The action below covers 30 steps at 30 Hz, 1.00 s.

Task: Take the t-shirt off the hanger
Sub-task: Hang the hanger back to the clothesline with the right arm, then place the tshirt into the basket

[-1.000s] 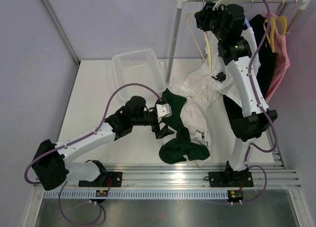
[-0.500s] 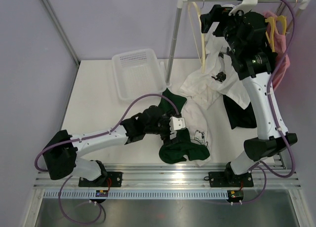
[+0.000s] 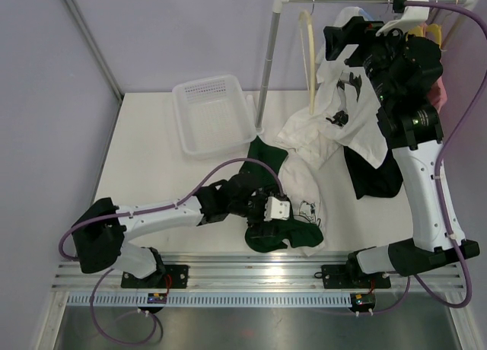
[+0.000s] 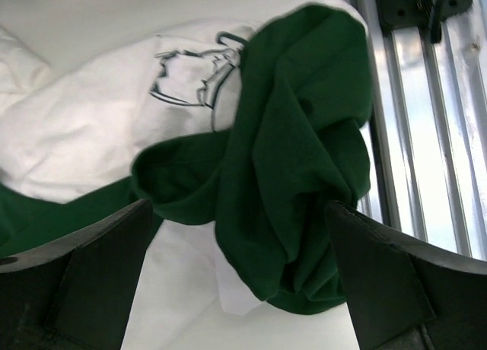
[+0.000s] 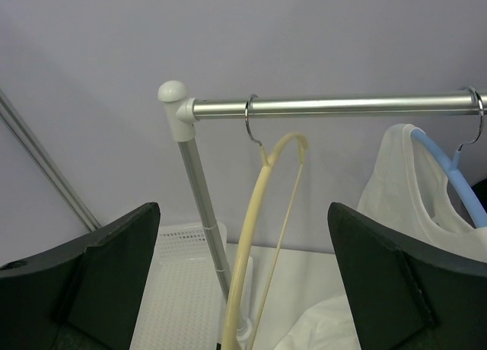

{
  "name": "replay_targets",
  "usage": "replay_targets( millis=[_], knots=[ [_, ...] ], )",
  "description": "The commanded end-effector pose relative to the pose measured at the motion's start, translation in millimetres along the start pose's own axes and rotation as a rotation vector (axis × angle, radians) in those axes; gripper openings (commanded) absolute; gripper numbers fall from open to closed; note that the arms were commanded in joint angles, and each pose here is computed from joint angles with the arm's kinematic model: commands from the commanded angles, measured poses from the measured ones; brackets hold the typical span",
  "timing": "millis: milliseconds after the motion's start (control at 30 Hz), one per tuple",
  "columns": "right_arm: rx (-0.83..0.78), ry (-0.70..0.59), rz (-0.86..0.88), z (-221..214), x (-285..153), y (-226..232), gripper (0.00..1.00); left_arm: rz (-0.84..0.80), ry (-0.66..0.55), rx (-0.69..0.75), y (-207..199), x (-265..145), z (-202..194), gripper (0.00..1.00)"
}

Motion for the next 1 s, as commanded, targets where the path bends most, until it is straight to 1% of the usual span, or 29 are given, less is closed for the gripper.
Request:
replay_targets(
  millis=[0, 167, 200, 267, 300, 333, 367, 400, 433, 467, 500, 533, 633, 667, 733, 767, 833, 867, 967],
  knots=[
    [-0.013, -0.045, 0.018, 13, -10, 4, 0.99, -0.117, 0.005, 0.033, -7, 10, 0, 0.99],
    [-0.018, -0.046, 0.025, 14, -14, 4, 0.99, -0.139, 0.076, 0.023, -9, 27, -10, 0.99],
    [-0.018, -0.046, 0.025, 13, -14, 4, 0.99, -0.048, 0.123, 0.019, 2, 33, -15, 0.99],
    [-0.019, -0.046, 0.03, 14, -15, 5, 1.0, 0.002, 0.155, 0.002, 11, 38, -15, 0.99],
    [-0.021, -0.046, 0.033, 14, -16, 5, 0.99, 0.045, 0.191, -0.007, 18, 38, -18, 0.99],
    [-0.022, -0.05, 0.031, 15, -17, 5, 1.0, 0.041, 0.213, -0.017, 18, 42, -22, 0.94],
    [-0.024, -0.049, 0.033, 14, -17, 5, 0.99, 0.047, 0.218, -0.024, 20, 43, -21, 0.88],
    [-0.024, -0.057, 0.034, 16, -18, 5, 1.0, 0.062, 0.233, -0.03, 22, 44, -22, 0.79],
    [-0.024, -0.055, 0.031, 15, -19, 5, 0.99, 0.07, 0.24, -0.042, 23, 46, -23, 0.52],
    [-0.025, -0.06, 0.034, 16, -20, 5, 0.99, 0.079, 0.252, -0.042, 26, 47, -21, 0.4],
    [-0.025, -0.061, 0.037, 16, -20, 5, 0.99, 0.09, 0.258, -0.042, 28, 46, -21, 0.11],
    [-0.025, -0.059, 0.036, 15, -21, 5, 0.99, 0.105, 0.256, -0.053, 31, 43, -19, 0.01],
    [-0.027, -0.067, 0.039, 17, -23, 5, 1.0, 0.124, 0.209, -0.063, 34, 32, -13, 0.0],
    [-0.027, -0.067, 0.038, 16, -22, 5, 1.0, 0.109, 0.165, -0.059, 31, 23, -5, 0.0],
    [-0.027, -0.066, 0.037, 16, -23, 5, 0.99, 0.091, 0.128, -0.051, 28, 11, 4, 0.0],
    [-0.027, -0.07, 0.039, 18, -23, 6, 0.99, 0.083, 0.075, -0.039, 26, -1, 17, 0.0],
    [-0.025, -0.066, 0.037, 16, -22, 5, 0.99, 0.071, 0.045, -0.031, 21, -15, 25, 0.0],
    [-0.025, -0.069, 0.038, 17, -23, 5, 0.99, 0.088, 0.007, -0.026, 21, -30, 37, 0.0],
    [-0.022, -0.07, 0.039, 16, -22, 5, 1.0, 0.114, -0.033, -0.044, 21, -55, 57, 0.0]
  ],
)
Point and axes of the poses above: each gripper's point midway between its finger pads, its own x axis out along the fingers, its own y axis along the line the jaws close on, z = x × y, the point moved 7 cm from there along -x, back along the fingers, and after that the axes turned 11 degrees about x, right-handed, at the moved point
